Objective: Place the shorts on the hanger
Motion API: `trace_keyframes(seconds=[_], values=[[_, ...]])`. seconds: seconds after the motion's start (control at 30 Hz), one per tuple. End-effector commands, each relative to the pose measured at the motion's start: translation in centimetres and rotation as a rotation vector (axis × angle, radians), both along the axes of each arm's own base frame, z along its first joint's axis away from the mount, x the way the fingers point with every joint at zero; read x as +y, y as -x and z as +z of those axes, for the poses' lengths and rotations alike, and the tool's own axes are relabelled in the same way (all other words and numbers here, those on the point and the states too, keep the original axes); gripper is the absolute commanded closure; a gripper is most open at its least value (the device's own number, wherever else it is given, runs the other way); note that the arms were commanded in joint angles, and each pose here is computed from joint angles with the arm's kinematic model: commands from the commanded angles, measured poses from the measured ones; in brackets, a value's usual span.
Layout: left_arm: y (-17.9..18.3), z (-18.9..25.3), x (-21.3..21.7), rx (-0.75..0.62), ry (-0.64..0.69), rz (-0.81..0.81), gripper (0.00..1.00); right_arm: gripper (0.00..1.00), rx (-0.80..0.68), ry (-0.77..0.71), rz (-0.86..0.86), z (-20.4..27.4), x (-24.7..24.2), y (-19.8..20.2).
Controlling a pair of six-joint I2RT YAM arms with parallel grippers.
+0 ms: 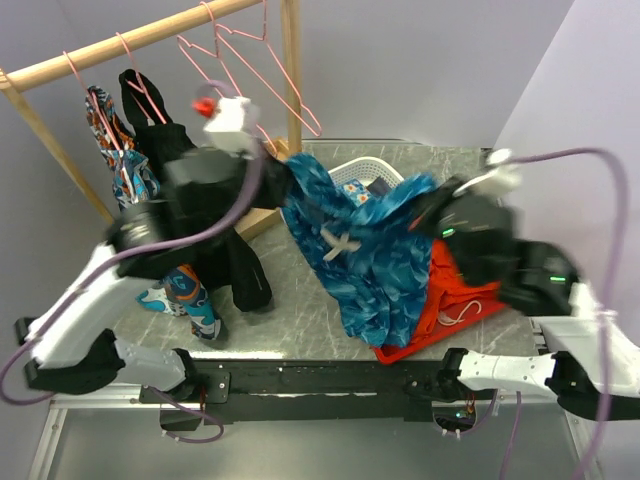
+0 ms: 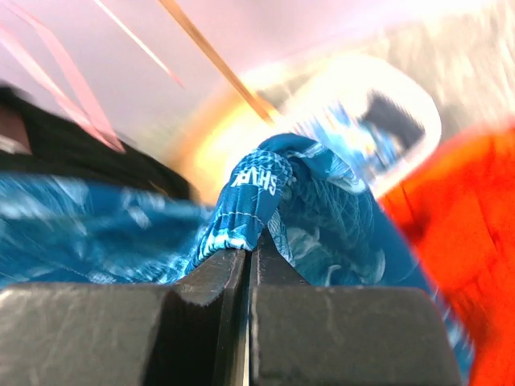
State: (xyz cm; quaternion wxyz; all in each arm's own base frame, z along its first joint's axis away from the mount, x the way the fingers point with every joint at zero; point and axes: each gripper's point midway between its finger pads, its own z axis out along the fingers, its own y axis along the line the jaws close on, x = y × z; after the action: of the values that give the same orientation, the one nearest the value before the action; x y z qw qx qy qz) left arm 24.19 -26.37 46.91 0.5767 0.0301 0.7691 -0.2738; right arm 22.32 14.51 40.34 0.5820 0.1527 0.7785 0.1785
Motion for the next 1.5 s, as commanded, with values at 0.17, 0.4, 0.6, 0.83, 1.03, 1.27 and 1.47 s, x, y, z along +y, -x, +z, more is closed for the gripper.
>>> trace_keyframes(seconds=[0.17,0.4,0.6,0.83,1.03,1.27,1.47], values=[[4.5,14.4,6.4,-0.295,0.360,-0.051,0.99,1.00,-0.234,0.030,0.055,13.8,-3.4,0.6],[3.8,9.5,3.7,-0.203,0.275,-0.093,0.99,1.00,-0.175,0.051,0.009,10.9,-4.6,-0.4],[2.5,-1.0,0.0,-0.016,0.169,-0.111,0.98,1.00,-0.008,0.074,0.009,0.4,-4.3,-1.6],[1.5,-10.2,-0.7,0.099,0.039,-0.060,0.61,1.00,0.255,0.099,0.112,-15.4,-1.4,-1.0],[-0.5,-4.5,2.6,0.023,0.060,0.138,0.36,1.00,0.332,0.118,0.131,-19.5,-0.6,-0.9],[-6.4,2.0,8.1,-0.030,0.113,0.395,0.30,1.00,0.332,0.126,0.155,-19.3,-0.1,-1.2],[-12.3,3.5,10.7,-0.087,0.092,0.580,0.33,1.00,0.335,0.117,0.181,-19.3,0.4,-1.0]])
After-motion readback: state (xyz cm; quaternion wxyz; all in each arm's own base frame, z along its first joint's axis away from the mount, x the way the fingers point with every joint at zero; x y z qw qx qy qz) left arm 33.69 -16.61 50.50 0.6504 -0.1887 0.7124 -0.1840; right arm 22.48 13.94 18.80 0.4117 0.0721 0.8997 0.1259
